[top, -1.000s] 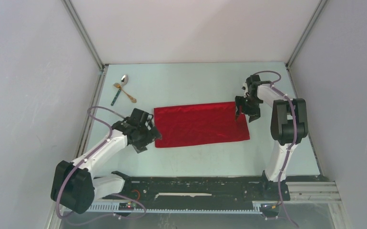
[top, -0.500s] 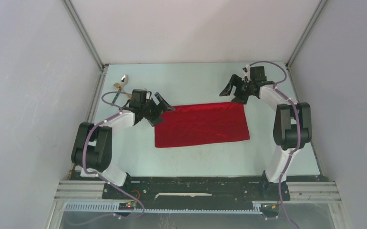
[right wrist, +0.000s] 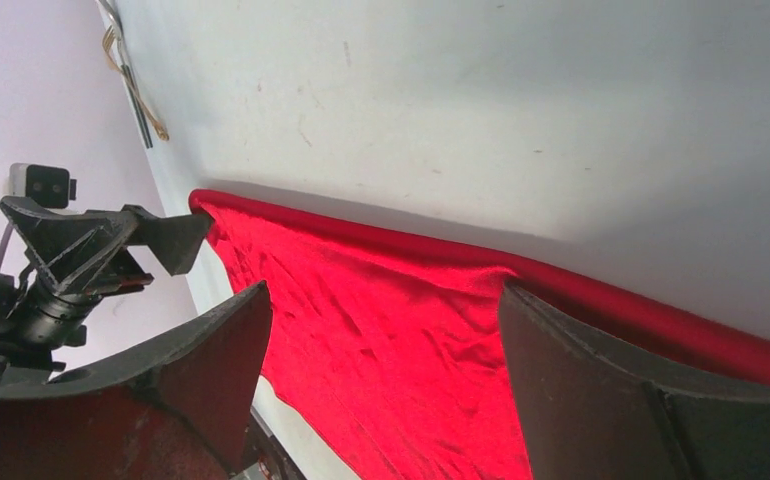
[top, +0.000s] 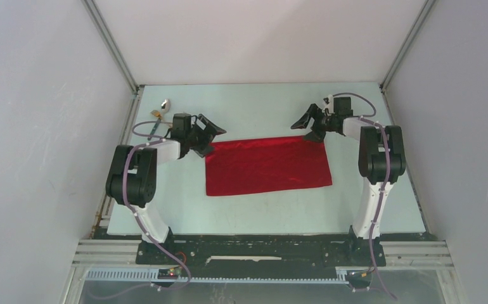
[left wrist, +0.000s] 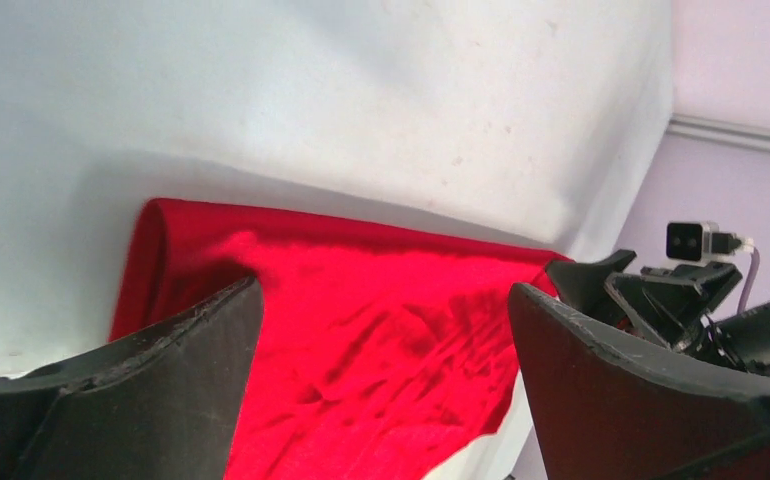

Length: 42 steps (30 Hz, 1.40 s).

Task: Fold the napkin into a case and place the utensils inside
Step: Smooth out the rectangle-folded napkin at the center of the board, then pick up the rectangle-folded napkin from the center of the board.

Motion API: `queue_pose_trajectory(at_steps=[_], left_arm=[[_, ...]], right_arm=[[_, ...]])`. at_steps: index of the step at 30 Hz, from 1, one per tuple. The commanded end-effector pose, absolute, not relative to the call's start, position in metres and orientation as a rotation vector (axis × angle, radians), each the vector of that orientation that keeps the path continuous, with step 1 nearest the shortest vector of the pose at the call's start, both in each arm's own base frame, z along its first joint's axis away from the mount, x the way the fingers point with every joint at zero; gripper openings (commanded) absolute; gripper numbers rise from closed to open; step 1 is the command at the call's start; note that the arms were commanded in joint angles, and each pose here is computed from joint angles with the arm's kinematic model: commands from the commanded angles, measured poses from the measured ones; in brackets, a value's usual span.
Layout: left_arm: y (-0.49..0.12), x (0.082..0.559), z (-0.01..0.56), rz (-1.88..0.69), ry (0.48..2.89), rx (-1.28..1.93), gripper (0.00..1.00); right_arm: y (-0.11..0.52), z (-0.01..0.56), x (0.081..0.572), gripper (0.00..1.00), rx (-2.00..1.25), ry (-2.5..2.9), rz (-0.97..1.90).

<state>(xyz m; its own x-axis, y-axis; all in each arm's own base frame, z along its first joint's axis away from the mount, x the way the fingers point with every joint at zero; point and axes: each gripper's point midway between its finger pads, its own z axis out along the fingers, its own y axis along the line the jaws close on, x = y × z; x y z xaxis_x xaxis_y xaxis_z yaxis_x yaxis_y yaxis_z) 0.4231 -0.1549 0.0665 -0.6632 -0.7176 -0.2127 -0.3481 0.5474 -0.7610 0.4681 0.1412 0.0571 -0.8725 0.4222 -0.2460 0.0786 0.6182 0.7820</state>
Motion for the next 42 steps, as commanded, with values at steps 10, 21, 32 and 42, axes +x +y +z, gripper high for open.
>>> queue_pose_trajectory(at_steps=[10,21,32,42], left_arm=[[-0.11,0.44,0.059,-0.753,2.208,-0.963,1.0],[-0.135,0.44,0.134,-0.793,2.205,-0.743,1.0],[-0.179,0.358,0.202,-0.896,2.256,-0.393,1.0],[-0.17,0.293,0.231,-0.894,2.215,-0.245,1.0]], right_arm=[[0.099,0.042,0.486,0.9,0.552,2.4,1.118],[0.074,0.073,0.483,0.9,0.486,2.51,0.924],[0.044,0.081,0.385,0.9,0.317,2.933,0.336],[0.058,0.052,0.372,0.79,0.216,3.016,0.247]])
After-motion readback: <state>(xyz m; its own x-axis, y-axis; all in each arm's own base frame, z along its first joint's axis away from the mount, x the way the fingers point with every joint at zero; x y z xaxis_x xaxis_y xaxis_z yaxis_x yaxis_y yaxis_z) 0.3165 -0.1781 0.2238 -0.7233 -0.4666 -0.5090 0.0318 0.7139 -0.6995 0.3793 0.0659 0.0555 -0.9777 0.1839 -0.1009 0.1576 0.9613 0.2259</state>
